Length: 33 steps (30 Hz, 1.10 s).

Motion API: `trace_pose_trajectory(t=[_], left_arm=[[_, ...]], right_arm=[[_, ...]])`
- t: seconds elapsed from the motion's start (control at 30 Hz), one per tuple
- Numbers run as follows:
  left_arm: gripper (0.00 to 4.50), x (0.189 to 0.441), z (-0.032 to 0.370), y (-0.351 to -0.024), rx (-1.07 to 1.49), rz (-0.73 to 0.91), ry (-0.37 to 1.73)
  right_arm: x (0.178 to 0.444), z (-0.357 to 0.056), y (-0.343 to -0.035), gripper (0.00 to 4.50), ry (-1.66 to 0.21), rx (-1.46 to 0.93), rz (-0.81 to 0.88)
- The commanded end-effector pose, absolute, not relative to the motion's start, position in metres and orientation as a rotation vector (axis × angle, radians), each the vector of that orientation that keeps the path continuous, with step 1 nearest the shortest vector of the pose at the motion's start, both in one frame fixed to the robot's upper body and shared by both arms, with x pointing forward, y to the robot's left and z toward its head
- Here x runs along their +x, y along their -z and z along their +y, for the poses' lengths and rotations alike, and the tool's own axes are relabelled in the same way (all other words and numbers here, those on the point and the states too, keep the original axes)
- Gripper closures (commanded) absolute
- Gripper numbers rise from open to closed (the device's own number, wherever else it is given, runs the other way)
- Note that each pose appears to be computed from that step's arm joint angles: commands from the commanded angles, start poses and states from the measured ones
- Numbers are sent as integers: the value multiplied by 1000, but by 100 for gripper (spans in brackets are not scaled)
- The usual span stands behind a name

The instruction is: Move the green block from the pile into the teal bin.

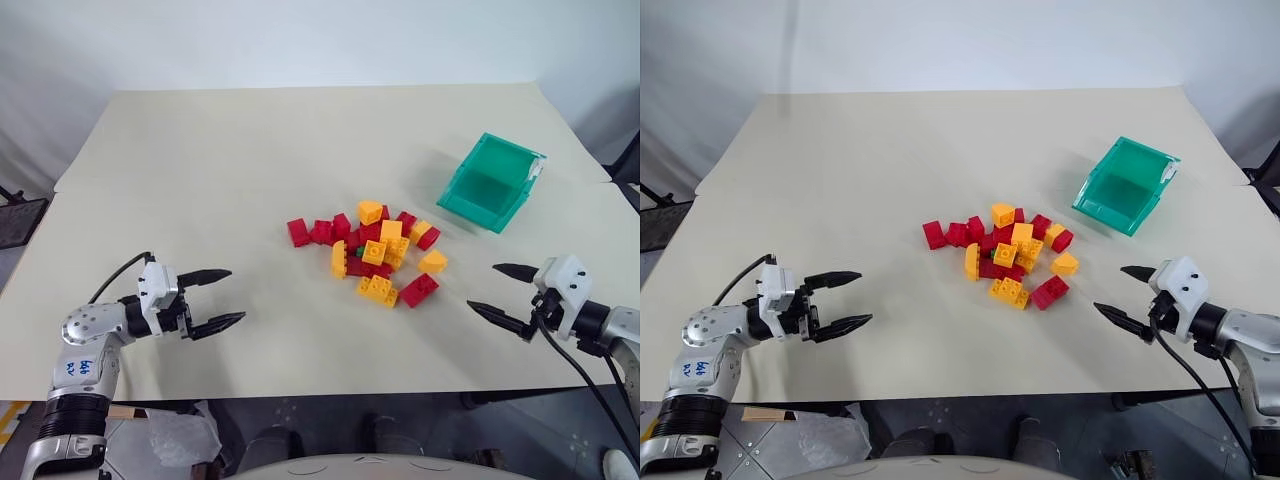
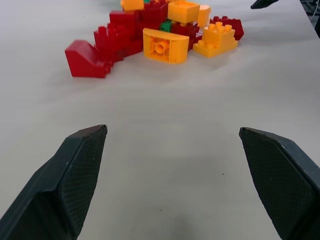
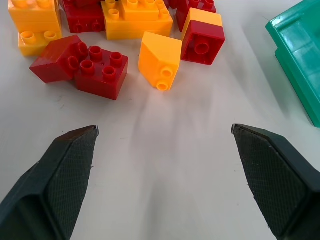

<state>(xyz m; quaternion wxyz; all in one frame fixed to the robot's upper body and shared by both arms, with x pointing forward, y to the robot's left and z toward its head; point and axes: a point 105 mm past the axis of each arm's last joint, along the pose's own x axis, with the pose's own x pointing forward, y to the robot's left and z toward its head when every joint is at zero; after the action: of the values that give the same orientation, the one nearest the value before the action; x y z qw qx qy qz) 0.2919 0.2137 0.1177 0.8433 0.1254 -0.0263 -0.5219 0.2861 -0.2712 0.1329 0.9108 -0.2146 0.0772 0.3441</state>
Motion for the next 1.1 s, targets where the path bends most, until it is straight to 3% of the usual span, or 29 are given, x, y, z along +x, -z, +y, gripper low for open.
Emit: trace_pose_trajectory(t=[0.03,0.13,0.3,0.4,0.5,0.6,0.73,0.97,1.1], left_arm=[[0,299,220,-126,271,-85,1054],[0,307,222,-122,209,2,998],[0,303,212,-125,234,-15,1038],[0,303,206,-131,224,-34,1080],[0,306,201,-140,226,-81,1106],[0,308,195,-148,213,-111,1119],[0,304,184,-156,218,-153,1198],[0,301,179,-158,211,-167,1258],[0,299,176,-162,204,-188,1281]], right_arm=[[286,-273,-146,3,-692,-464,115],[287,-273,-146,3,-685,-461,114],[290,-268,-147,3,-655,-461,143],[285,-258,-140,3,-719,-495,249],[286,-239,-155,3,-732,-391,220],[279,-213,-172,63,-791,-203,233],[273,-160,-195,198,-877,-188,126],[285,-114,-187,443,-888,-161,91],[295,-90,-179,447,-906,-154,100]])
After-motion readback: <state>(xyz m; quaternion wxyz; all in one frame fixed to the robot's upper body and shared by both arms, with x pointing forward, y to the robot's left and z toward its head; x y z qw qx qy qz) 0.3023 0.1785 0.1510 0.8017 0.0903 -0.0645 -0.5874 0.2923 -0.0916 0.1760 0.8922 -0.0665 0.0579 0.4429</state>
